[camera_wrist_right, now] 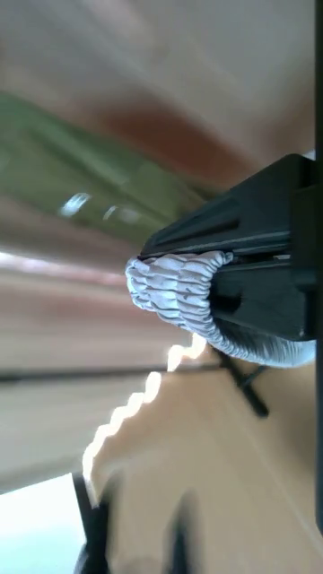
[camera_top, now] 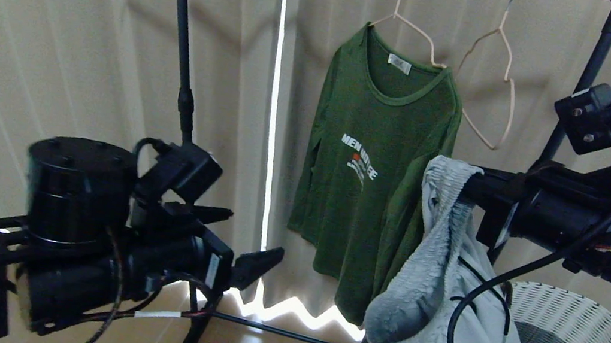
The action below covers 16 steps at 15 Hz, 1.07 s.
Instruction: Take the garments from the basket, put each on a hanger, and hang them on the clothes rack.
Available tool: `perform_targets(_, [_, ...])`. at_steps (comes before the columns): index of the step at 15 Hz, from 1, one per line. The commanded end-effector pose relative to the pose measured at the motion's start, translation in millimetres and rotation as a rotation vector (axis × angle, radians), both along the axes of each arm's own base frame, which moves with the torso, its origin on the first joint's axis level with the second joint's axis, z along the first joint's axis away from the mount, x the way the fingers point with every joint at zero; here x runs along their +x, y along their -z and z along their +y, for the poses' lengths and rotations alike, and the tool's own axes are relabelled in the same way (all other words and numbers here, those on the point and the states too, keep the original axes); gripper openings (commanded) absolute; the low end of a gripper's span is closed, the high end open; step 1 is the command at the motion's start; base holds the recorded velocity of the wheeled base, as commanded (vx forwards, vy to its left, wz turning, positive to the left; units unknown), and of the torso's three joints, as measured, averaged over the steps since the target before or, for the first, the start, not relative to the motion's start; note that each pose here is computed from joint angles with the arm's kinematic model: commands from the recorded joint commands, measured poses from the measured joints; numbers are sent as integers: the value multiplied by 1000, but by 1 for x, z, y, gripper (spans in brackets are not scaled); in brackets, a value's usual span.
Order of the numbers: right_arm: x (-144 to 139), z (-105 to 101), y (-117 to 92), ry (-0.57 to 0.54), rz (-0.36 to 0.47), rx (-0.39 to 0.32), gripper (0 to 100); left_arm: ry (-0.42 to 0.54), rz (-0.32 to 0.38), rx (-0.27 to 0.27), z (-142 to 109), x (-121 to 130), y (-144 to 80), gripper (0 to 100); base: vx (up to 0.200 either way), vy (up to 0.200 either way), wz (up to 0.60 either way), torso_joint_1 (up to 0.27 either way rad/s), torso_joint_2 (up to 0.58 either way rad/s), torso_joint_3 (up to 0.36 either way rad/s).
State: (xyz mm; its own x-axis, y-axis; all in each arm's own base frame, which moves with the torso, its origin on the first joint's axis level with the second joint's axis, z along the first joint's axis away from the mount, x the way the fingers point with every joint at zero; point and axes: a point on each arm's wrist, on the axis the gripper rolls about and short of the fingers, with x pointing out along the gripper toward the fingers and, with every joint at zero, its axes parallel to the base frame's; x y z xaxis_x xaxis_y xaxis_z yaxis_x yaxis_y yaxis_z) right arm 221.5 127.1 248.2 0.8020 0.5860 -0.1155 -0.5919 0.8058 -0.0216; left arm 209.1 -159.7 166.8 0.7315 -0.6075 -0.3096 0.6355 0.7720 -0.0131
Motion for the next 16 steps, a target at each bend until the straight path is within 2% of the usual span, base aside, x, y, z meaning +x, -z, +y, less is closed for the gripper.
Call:
perform_targets(1, [0,4,-2,-16,-5,4,0,95,66,50,-41,10,28,100,0,0,0,0,0,0])
perform_targets(2, [-3,10,-5,-37,-5,19,0,147,73,54,-55,6,37,100,0,0,0,0,0,0])
perform_targets(6, [-9,18,-9,-136,20,75,0,290,111,30,-73,7,54,100,0,0,0,0,0,0])
perform_targets(8, [-9,18,-10,-139,17,78,0,299,103,23,-80,9,56,100,0,0,0,0,0,0])
perform_targets(11, [-18,21,-17,-176,-1,95,0,278,79,-19,-90,23,64,100,0,0,0,0,0,0])
perform_targets(13, [-27,20,-24,-222,7,140,0,273,87,-25,-93,26,69,100,0,0,0,0,0,0])
perform_targets(16, [-31,18,-29,-233,-3,155,0,269,90,-22,-93,28,73,100,0,0,0,0,0,0])
